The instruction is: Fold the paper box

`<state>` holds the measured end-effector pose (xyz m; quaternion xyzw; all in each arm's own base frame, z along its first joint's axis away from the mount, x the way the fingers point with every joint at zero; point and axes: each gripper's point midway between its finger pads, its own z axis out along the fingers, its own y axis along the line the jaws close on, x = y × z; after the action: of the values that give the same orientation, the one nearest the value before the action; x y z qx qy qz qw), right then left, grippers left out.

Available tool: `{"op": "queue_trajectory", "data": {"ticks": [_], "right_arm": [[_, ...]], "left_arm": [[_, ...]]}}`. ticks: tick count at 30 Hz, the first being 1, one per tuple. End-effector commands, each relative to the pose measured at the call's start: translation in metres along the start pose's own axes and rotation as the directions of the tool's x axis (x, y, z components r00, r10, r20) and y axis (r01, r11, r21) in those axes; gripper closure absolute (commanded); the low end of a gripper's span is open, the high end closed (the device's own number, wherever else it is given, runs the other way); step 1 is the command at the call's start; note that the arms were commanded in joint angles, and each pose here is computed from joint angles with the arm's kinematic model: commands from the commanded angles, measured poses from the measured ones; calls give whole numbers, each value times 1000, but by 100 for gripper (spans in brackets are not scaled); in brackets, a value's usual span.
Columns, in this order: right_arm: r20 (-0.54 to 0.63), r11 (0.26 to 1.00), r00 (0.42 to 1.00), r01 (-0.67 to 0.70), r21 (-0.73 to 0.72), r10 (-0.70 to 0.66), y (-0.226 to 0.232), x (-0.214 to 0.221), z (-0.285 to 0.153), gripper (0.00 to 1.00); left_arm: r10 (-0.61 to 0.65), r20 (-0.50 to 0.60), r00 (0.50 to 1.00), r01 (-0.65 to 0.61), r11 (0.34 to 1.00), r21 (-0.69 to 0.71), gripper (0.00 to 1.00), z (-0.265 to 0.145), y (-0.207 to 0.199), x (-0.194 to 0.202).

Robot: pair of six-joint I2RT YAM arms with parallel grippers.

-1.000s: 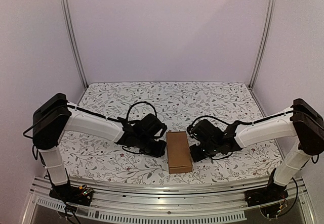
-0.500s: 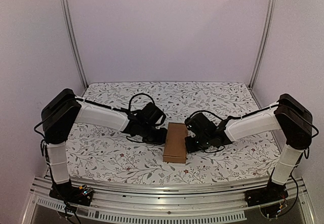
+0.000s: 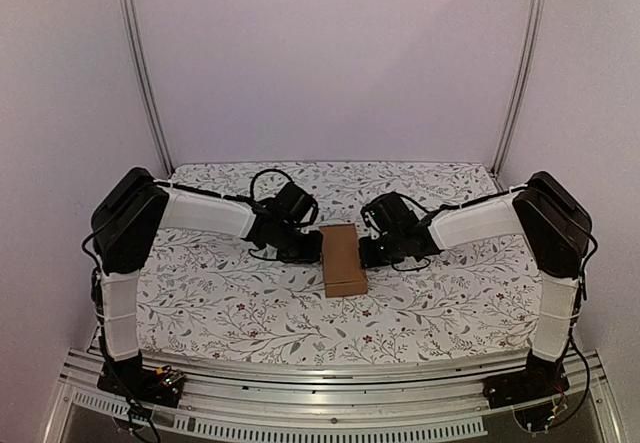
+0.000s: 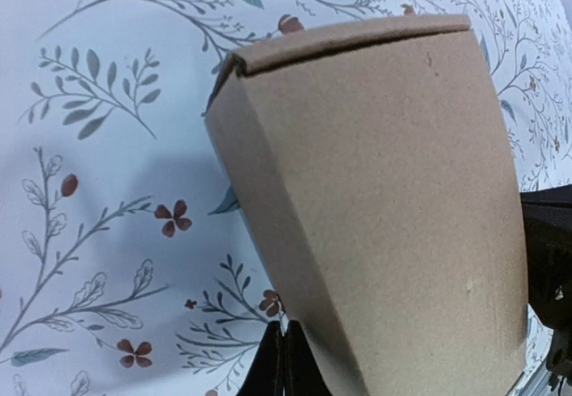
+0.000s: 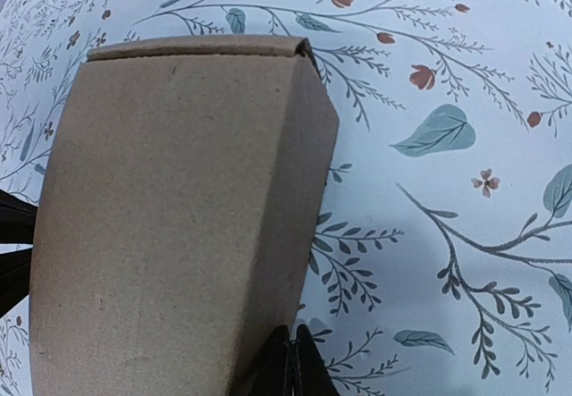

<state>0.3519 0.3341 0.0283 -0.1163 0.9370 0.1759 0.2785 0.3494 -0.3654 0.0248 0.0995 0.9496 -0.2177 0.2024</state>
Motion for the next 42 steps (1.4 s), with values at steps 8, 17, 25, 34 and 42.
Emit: {"op": "queue_trajectory", "data": {"ticks": [8, 17, 25, 34, 42], "right_arm": [[-17, 999, 1000, 13, 51, -13, -36, -9, -5, 88], [55, 983, 996, 66, 171, -77, -67, -26, -63, 64], [153, 965, 978, 103, 241, -143, -74, -47, -130, 1], [228, 875, 950, 83, 477, -214, -112, -63, -229, 1], [282, 831, 932, 33, 555, -226, -127, -67, -313, 1]], "left_arm": [[12, 12, 1000, -10, 992, -126, 93, -21, 40, -23], [92, 89, 992, -72, 976, -206, 57, -77, 47, -37], [135, 161, 978, -104, 977, -186, 30, -128, 34, -50], [205, 259, 944, -134, 954, -269, 1, -229, 36, -64], [221, 342, 913, -127, 952, -278, 0, -307, 40, -56]]}}
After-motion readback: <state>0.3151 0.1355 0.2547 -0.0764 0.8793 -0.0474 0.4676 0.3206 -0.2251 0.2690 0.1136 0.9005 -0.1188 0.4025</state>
